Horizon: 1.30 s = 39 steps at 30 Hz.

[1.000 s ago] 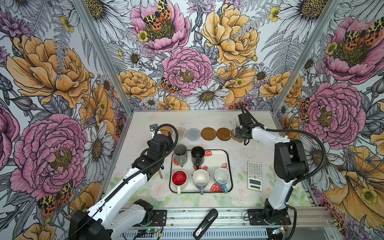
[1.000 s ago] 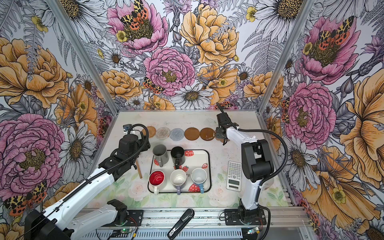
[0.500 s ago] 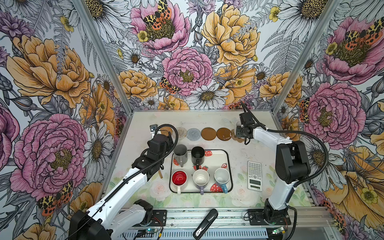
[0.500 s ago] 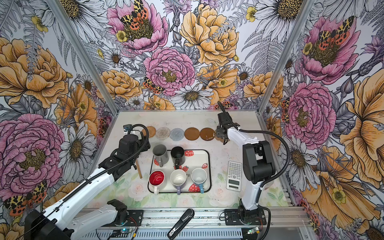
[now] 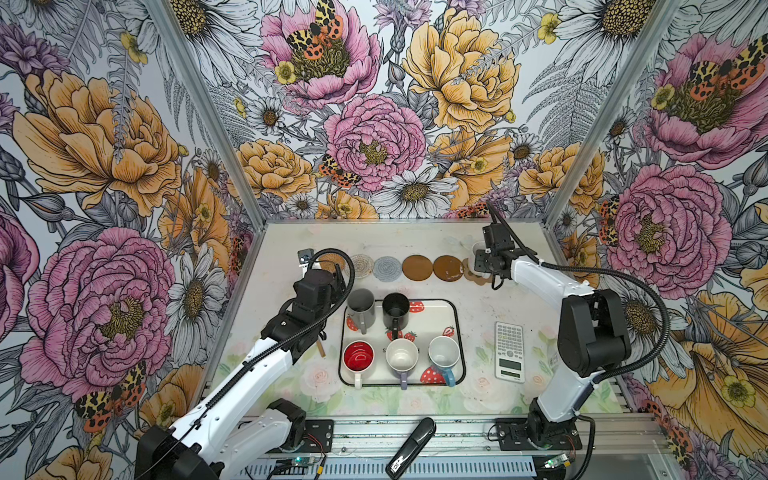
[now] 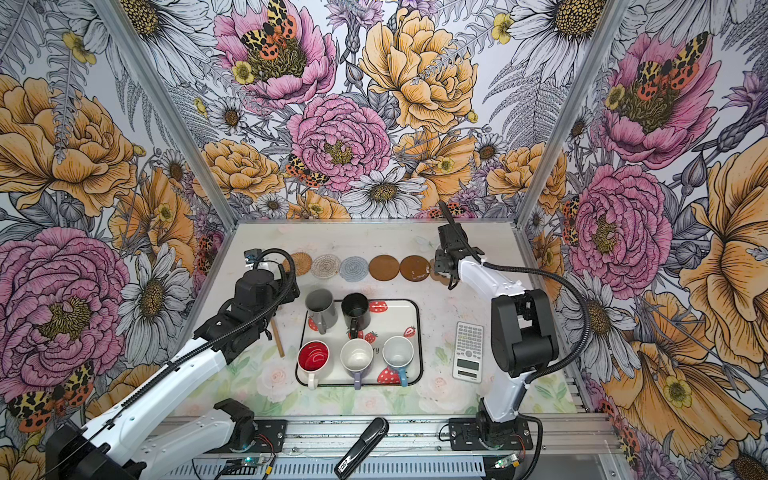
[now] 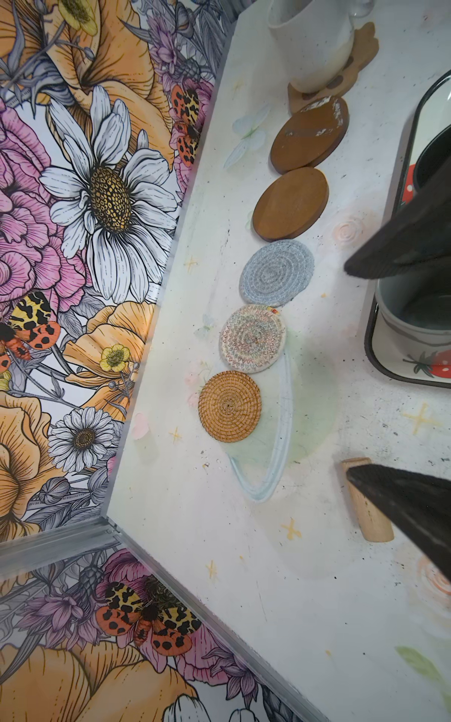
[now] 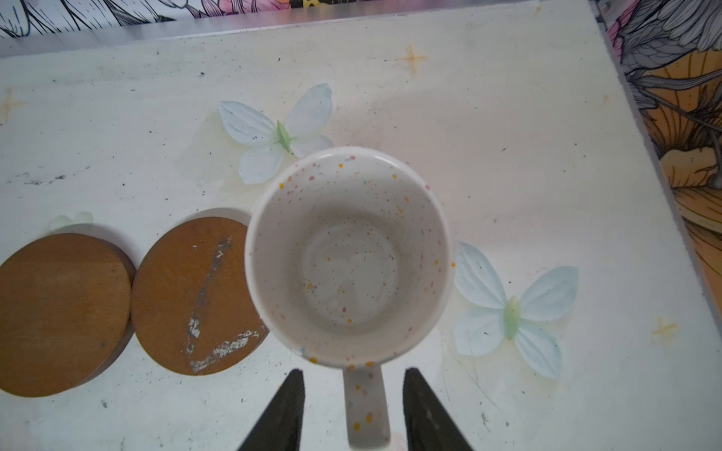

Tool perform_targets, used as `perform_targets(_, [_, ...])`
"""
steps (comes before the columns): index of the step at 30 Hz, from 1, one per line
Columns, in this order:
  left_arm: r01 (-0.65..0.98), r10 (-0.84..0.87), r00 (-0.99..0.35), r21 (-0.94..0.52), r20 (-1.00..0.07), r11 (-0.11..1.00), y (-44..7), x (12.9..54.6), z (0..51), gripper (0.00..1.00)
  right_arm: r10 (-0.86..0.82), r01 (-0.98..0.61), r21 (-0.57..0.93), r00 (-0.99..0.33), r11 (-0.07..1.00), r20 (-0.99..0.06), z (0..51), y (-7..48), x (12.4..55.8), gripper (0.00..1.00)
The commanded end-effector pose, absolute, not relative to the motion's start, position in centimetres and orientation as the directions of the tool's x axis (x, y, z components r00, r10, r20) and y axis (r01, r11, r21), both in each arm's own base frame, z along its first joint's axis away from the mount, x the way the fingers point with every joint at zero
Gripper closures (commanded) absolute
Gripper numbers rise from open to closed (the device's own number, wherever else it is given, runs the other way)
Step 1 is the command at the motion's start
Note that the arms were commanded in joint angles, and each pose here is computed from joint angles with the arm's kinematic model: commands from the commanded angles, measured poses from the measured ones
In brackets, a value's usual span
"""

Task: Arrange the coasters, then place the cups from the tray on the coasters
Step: 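Lower the white speckled mug onto the table next to the paw coaster, then open and lift the right gripper while left gripper moves over grey mug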

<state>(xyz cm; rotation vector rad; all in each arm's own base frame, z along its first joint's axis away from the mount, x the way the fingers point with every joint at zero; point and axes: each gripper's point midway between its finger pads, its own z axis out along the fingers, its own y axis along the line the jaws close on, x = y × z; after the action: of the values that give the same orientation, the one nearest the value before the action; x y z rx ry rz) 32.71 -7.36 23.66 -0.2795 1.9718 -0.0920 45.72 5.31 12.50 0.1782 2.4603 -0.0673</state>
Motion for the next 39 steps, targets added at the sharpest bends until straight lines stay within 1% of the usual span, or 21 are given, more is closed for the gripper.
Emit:
perform_targets(1, [-0.138,-0.242,-0.381,-0.203,-0.893,0.969,-7.3,32.3,24.0,0.23,0.147,0.174,0.031,-0.711,0.984,-0.688,15.6,4.8,45.4,0.56])
perform_targets(6, [-0.133,-0.237,-0.383,-0.200,-0.893,0.971,-7.3,32.1,24.6,0.24,0.209,0.197,0.102,-0.657,0.975,-0.724,18.5,4.8,43.9,0.56])
perform_targets(9, [-0.122,-0.244,-0.377,-0.213,-0.893,0.969,-7.5,31.9,25.2,0.24,0.293,0.222,0.197,-0.609,0.955,-0.737,20.5,5.1,43.0,0.56])
perform_targets(12, [-0.095,-0.269,-0.370,-0.252,-0.889,0.963,-8.1,31.6,25.8,0.24,0.370,0.176,0.329,-0.555,0.928,-0.745,22.9,7.2,42.5,0.59])
perform_targets(16, [-0.053,-0.269,-0.366,-0.268,-0.891,0.962,-9.3,31.1,26.5,0.24,0.420,0.136,0.410,-0.503,0.902,-0.756,25.3,9.5,41.7,0.60])
perform_targets(21, [-0.035,-0.239,-0.396,-0.245,-0.887,0.969,-10.1,31.4,26.0,0.24,0.487,0.131,0.488,-0.477,0.863,-0.732,25.5,11.4,40.4,0.61])
perform_targets(25, [-0.023,-0.184,-0.461,-0.196,-0.868,0.980,-10.8,32.0,25.8,0.24,0.528,0.050,0.569,-0.449,0.821,-0.721,25.2,13.4,39.5,0.62])
perform_targets(27, [-0.013,-0.154,-0.491,-0.170,-0.857,0.985,-11.5,32.2,26.0,0.25,0.548,0.044,0.593,-0.442,0.804,-0.710,24.6,13.5,39.2,0.62])
perform_targets(29, [0.015,-0.126,-0.507,-0.155,-0.853,0.988,-12.7,32.0,26.0,0.25,0.560,0.032,0.605,-0.423,0.795,-0.713,24.6,13.4,39.2,0.62])
perform_targets(33, [0.086,-0.039,-0.538,-0.101,-0.842,0.991,-14.9,31.4,25.4,0.25,0.545,-0.001,0.608,-0.443,0.794,-0.712,24.6,14.2,39.3,0.62])
perform_targets(39, [0.104,0.106,-0.633,0.052,-0.767,0.993,-14.6,29.9,23.9,0.25,0.531,0.009,0.597,-0.468,0.802,-0.706,23.1,14.4,39.5,0.62])
